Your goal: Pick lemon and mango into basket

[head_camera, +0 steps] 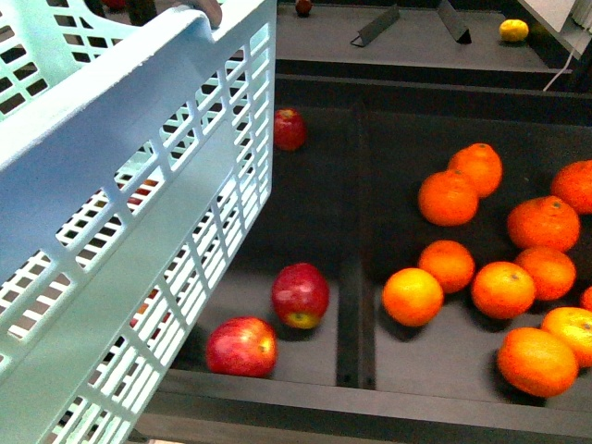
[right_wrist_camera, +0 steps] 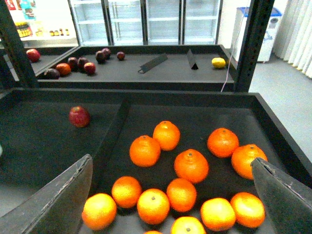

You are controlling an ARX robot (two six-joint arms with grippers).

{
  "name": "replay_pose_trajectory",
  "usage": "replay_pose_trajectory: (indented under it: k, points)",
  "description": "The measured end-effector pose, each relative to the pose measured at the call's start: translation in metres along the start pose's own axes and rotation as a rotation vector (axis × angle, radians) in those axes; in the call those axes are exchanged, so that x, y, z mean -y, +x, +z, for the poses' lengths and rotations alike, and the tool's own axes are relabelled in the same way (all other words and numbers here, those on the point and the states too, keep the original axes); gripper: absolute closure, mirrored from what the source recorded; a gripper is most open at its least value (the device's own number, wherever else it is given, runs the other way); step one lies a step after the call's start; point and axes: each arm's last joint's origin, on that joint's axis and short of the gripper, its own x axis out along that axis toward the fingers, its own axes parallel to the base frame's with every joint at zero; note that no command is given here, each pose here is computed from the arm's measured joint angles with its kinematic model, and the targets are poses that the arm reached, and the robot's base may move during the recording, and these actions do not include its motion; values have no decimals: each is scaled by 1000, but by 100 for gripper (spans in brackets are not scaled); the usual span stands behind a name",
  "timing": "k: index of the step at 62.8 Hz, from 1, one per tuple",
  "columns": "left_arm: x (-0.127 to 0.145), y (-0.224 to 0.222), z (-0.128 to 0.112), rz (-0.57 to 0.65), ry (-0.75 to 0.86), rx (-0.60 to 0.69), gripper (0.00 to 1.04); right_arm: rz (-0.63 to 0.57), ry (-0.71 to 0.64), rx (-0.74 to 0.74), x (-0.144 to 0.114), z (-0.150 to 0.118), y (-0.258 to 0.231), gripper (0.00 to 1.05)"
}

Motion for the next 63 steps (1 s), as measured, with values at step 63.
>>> replay_pose_trajectory:
  k: [63]
  points:
    - [0,0,0,-2,1,2,91,-2,0,1,0,0,0,9]
